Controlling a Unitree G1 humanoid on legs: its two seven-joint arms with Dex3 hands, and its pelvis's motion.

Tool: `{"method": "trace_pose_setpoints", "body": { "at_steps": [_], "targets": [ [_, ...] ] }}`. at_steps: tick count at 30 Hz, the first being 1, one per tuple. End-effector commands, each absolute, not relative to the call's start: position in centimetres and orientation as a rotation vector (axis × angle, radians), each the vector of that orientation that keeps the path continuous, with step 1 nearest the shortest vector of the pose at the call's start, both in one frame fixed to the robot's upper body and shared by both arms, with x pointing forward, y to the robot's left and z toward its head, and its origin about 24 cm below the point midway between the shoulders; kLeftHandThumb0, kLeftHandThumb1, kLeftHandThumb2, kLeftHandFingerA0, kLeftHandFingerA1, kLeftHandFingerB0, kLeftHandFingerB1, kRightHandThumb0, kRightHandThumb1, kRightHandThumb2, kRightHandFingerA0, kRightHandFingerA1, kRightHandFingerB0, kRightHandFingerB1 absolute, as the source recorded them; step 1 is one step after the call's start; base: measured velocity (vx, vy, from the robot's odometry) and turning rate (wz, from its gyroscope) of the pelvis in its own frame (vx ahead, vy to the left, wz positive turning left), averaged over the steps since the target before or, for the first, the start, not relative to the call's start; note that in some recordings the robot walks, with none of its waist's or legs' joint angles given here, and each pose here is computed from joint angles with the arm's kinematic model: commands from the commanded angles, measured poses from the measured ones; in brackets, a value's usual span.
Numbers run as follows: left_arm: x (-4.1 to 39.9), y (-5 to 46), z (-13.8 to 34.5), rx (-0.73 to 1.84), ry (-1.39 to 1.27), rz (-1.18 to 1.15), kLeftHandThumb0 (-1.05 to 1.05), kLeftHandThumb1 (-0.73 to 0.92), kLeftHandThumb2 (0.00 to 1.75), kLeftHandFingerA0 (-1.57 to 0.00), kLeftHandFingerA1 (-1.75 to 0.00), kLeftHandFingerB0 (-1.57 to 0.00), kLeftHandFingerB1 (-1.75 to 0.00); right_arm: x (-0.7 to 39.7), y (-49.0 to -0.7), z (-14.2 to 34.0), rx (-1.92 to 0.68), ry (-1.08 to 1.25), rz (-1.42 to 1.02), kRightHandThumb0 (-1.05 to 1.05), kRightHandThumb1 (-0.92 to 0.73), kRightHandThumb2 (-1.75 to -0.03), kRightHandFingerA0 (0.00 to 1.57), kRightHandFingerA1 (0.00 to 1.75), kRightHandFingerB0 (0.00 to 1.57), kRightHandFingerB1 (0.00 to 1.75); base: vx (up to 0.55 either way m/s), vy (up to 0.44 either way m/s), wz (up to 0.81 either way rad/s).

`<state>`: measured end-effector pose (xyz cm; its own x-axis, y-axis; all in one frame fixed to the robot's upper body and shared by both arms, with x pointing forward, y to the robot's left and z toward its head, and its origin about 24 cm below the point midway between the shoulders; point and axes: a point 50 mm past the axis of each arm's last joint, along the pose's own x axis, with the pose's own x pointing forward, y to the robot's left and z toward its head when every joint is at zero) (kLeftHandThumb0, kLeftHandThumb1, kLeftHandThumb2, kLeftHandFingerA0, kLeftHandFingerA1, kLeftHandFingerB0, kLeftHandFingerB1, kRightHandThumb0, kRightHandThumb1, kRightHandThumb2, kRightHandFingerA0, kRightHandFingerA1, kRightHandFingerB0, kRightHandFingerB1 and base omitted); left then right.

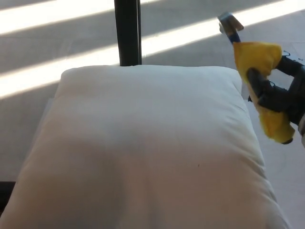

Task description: A hammer is kept on the right hand side and a pillow is kept on the left hand side on the desk infront of the robot and the robot uses its right hand to pick up the hammer and makes a downward swinging motion to hit the pillow

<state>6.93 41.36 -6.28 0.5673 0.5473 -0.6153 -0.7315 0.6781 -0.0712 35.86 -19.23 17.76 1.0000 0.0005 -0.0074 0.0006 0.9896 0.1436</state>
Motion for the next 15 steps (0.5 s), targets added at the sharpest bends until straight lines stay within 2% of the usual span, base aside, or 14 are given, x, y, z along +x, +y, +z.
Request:
{"method": "trace_pose_setpoints", "body": {
  "at_steps": [1,2,8,11,12,13,15],
  "targets": [
    [6.0,41.7,-6.1,-0.344,0.571,0.786,-0.64,0.77,0.63,-0.53,-0.54,-0.43,-0.4,35.5,-15.4,25.7,0.447,-0.042,0.276,-0.33,-0.66,-1.13,1.04,1.75,0.69,1.75,0.0,0.0,0.0],
    [6.1,41.7,-6.0,-0.346,0.566,0.782,-0.64,0.77,0.63,-0.51,-0.54,-0.43,-0.41,35.6,-14.9,26.8,0.431,-0.035,0.285,-0.33,-0.69,-1.05,1.06,1.75,0.73,1.75,0.0,0.0,0.0],
    [6.1,41.6,-6.1,-0.341,0.568,0.776,-0.62,0.79,0.63,-0.54,-0.56,-0.43,-0.41,35.7,-14.7,28.5,0.43,-0.009,0.333,-0.33,-0.66,-1.1,1.03,1.75,0.74,1.75,0.0,0.0,0.0],
    [6.1,41.9,-5.9,-0.334,0.572,0.79,-0.63,0.79,0.63,-0.54,-0.55,-0.45,-0.41,35.6,-14.5,29.1,0.417,0.026,0.359,-0.37,-0.72,-1.01,1.07,1.75,0.75,1.75,0.0,0.0,0.0],
    [5.9,41.9,-5.9,-0.338,0.57,0.783,-0.63,0.78,0.63,-0.52,-0.54,-0.44,-0.41,35.6,-14.5,29.2,0.409,0.038,0.361,-0.37,-0.77,-0.94,1.07,1.75,0.73,1.75,0.0,0.0,0.0],
    [6.0,42.1,-5.7,-0.341,0.568,0.796,-0.63,0.77,0.63,-0.54,-0.53,-0.45,-0.41,35.3,-14.5,29.0,0.395,0.059,0.369,-0.33,-0.77,-1.01,1.06,1.75,0.73,1.75,0.0,0.0,0.0],
    [6.0,42.1,-5.7,-0.331,0.568,0.799,-0.64,0.76,0.63,-0.56,-0.54,-0.45,-0.41,35.3,-14.5,28.6,0.398,0.089,0.39,-0.34,-0.75,-0.99,1.04,1.75,0.7,1.75,0.0,0.0,0.0]
  ]
}}
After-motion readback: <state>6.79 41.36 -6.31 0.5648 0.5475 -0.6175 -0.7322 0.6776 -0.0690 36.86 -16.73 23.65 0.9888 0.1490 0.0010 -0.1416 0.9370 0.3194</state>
